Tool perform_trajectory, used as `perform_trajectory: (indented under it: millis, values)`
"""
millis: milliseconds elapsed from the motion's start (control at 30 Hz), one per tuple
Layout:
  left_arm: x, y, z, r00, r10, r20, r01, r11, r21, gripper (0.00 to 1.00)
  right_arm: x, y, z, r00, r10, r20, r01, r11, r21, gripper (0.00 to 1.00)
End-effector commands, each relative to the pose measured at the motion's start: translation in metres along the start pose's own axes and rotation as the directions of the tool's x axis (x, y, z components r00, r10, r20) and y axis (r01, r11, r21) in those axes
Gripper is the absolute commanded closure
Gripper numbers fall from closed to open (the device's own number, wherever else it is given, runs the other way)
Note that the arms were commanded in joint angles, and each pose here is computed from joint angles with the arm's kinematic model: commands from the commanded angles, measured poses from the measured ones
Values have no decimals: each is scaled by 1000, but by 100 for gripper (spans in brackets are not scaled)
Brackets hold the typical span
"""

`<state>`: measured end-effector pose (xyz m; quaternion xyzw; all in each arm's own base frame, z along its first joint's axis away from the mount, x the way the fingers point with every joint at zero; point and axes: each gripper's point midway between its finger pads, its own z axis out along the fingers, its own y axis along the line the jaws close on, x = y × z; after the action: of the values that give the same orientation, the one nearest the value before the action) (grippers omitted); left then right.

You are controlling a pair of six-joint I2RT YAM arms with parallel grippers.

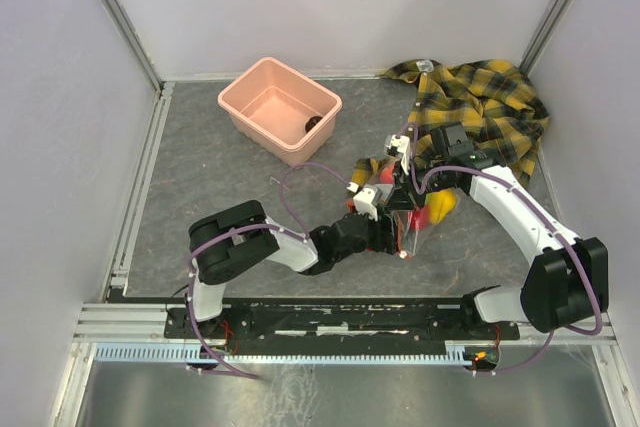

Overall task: Open the zip-top bag and remove the fake food
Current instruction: Pick up the fake fruit from the zipper food storage bag.

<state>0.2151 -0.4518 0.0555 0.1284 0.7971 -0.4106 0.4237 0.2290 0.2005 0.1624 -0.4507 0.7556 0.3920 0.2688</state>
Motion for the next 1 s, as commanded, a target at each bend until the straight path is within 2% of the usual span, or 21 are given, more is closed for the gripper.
perform_trajectory:
  millis: [0,100,200,300,633,967]
  values:
    - [-2,-3,8,999,-30,19,30,1000,-9,21,-17,6,-2,998,-43,46,45,999,-24,98]
    - [-2,-2,8,999,-32,23,32,999,-9,29,-17,6,-2,998,-43,46,44,999,-23,98]
    - [0,-6,7,1000,-22,13,21,1000,19,49,-17,6,-2,998,-43,45,44,999,-22,98]
    - [-1,-10,3,1000,-14,8,14,999,38,58,-17,6,-3,998,-46,43,47,999,-20,98]
    - [-19,-6,-27,998,45,43,-46,999,24,60,-18,5,-5,998,-57,39,58,998,-10,98]
    - [-23,3,-56,998,40,40,-40,999,-2,63,-19,2,-8,998,-56,42,56,998,1,99]
